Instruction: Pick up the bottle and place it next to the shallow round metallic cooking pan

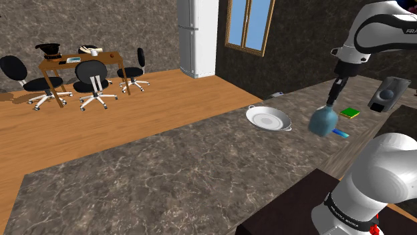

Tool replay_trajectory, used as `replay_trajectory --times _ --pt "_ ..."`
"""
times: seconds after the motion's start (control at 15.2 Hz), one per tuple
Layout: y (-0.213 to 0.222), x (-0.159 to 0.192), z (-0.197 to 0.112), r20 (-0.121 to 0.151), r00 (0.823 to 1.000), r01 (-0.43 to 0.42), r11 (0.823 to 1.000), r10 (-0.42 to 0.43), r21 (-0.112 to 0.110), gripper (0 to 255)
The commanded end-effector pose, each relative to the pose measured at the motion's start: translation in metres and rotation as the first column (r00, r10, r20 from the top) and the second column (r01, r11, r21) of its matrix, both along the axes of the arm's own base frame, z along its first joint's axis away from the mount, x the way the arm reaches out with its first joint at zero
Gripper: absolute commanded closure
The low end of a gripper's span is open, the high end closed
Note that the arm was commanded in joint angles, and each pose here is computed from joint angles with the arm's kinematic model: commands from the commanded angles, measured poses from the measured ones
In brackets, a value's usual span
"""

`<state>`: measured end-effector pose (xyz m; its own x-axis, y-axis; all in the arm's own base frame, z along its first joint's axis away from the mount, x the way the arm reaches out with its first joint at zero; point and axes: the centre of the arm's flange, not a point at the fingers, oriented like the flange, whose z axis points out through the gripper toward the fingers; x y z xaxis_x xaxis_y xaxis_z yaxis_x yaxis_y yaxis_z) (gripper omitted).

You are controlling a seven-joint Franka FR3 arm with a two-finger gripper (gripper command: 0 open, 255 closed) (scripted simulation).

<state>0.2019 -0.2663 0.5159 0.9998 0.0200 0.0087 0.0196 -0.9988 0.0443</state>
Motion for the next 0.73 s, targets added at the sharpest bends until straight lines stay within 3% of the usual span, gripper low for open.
replay_trajectory --times 0.0,0.66 --pt "0.000 0.001 -0.011 0.001 1.000 0.000 1.000 0.000 -0.001 255" --pt "0.000 0.001 -0.064 0.001 1.000 0.000 1.000 0.000 -0.001 255"
